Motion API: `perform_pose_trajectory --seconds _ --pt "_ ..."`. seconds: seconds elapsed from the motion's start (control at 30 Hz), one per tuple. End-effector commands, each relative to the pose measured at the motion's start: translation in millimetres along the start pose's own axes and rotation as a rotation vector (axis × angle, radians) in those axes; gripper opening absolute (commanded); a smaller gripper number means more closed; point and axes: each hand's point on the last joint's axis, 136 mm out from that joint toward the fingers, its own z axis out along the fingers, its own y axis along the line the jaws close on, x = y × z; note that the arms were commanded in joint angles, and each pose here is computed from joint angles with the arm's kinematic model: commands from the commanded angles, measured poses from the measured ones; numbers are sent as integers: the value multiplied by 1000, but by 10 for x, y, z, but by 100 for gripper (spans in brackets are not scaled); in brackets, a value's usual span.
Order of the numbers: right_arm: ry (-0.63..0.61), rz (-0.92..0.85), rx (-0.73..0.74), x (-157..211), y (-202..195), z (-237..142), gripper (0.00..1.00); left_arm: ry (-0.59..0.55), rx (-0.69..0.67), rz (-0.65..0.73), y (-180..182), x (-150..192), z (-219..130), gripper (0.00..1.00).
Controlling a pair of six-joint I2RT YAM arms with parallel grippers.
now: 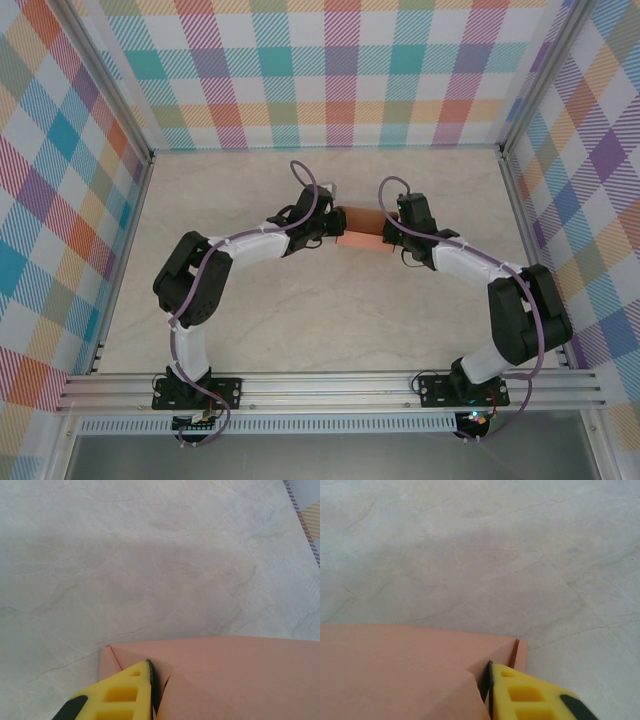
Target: Fold the paper box
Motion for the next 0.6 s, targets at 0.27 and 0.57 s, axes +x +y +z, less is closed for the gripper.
perform_pose_trajectory --seconds 0.27,0.57 --pt "-92 -194 -168 -213 245 -359 43 107 -125 75 238 311 58 11" --pt "-139 -490 -347 -126 437 -705 48 111 -142 120 256 231 33 11"
